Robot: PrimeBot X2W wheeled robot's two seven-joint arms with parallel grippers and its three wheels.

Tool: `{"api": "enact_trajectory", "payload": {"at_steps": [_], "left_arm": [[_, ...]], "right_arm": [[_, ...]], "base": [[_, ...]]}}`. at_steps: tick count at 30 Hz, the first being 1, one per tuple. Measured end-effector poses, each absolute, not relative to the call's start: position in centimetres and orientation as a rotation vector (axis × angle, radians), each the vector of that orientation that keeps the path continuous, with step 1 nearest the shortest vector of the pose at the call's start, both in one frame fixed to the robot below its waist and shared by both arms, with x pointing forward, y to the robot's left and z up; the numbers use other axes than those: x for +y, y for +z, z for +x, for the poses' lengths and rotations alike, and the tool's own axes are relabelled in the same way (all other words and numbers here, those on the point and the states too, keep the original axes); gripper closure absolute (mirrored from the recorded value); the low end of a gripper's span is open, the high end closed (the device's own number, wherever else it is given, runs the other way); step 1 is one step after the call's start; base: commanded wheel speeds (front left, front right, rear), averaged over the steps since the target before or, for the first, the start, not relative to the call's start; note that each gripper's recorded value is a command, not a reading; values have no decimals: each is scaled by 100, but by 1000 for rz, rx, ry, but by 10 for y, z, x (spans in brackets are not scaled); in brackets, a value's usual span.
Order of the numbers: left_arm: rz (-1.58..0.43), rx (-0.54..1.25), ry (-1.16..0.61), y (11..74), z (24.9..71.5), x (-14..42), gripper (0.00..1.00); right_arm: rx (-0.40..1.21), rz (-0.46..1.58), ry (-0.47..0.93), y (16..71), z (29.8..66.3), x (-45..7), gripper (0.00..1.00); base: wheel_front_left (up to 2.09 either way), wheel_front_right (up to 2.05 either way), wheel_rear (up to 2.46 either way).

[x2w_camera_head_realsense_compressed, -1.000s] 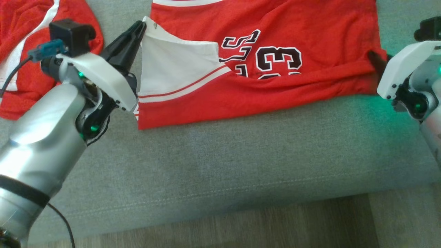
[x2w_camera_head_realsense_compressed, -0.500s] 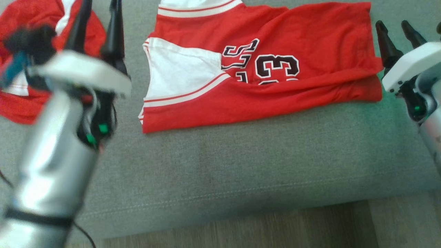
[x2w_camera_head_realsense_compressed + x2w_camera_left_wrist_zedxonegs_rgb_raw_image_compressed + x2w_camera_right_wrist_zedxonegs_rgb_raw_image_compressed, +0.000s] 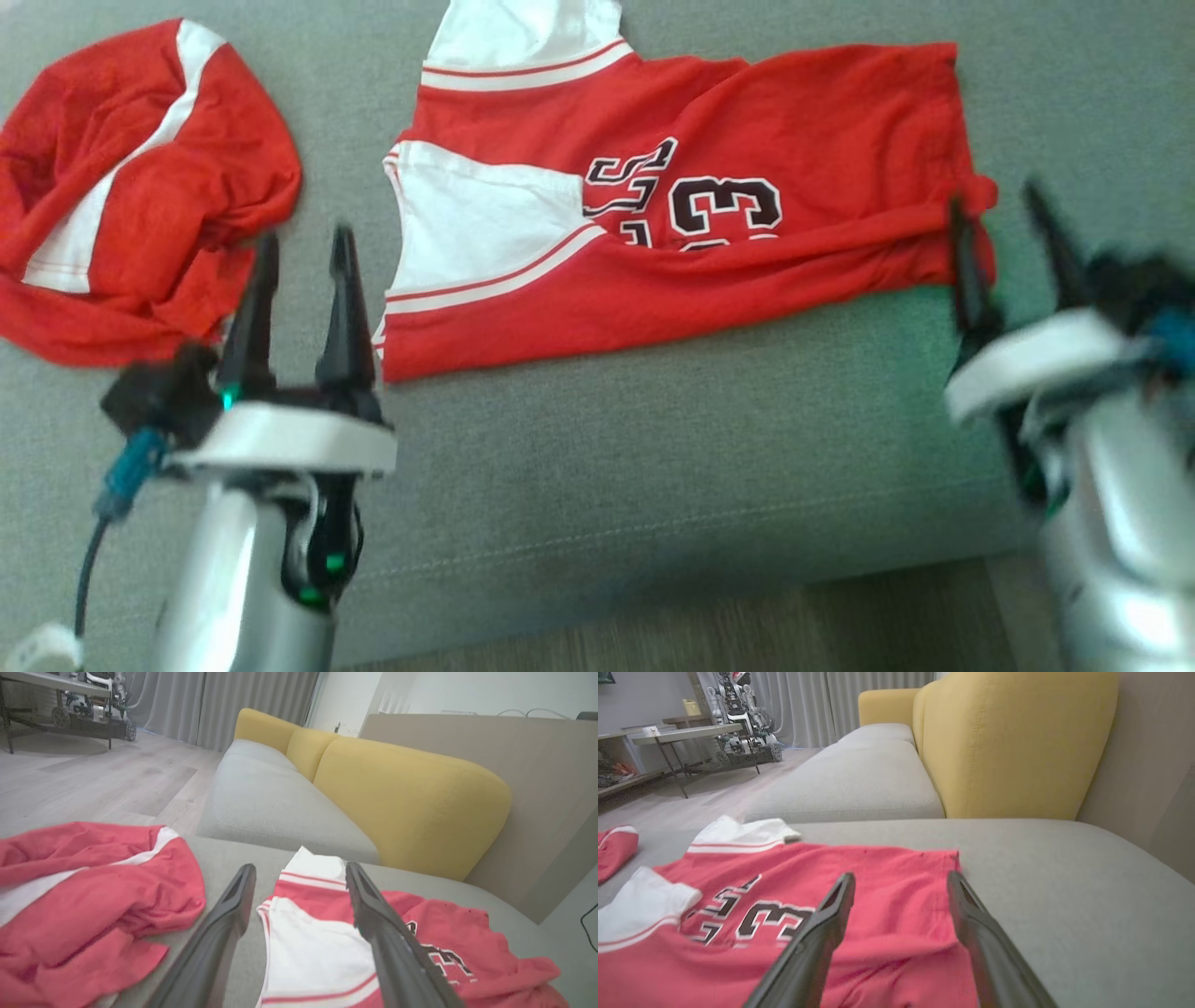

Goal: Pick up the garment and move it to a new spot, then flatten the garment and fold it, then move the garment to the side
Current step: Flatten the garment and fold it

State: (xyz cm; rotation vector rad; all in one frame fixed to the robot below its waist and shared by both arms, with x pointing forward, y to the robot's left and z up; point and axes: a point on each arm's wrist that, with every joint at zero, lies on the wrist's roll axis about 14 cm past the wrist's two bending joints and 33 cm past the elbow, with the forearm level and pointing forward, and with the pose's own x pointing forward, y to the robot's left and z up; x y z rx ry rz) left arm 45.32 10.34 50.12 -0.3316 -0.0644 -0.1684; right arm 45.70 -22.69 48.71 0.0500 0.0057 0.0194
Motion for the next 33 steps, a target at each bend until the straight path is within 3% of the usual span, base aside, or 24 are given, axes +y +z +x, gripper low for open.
{"api": "enact_trajectory", "payload": {"at_steps": [13, 23, 33], "left_arm": [[-338, 41, -160, 470, 433, 95, 0], [-269, 270, -157, 398, 427, 82, 0], [-164, 377, -105, 362, 442, 85, 0]], "right_arm": [[45, 64, -63, 466, 413, -226, 0], [57, 71, -102, 462, 406, -238, 0], [70, 78, -129, 458, 400, -246, 0]], "base": [[0, 0, 0], [0, 0, 0], [0, 0, 0]]}}
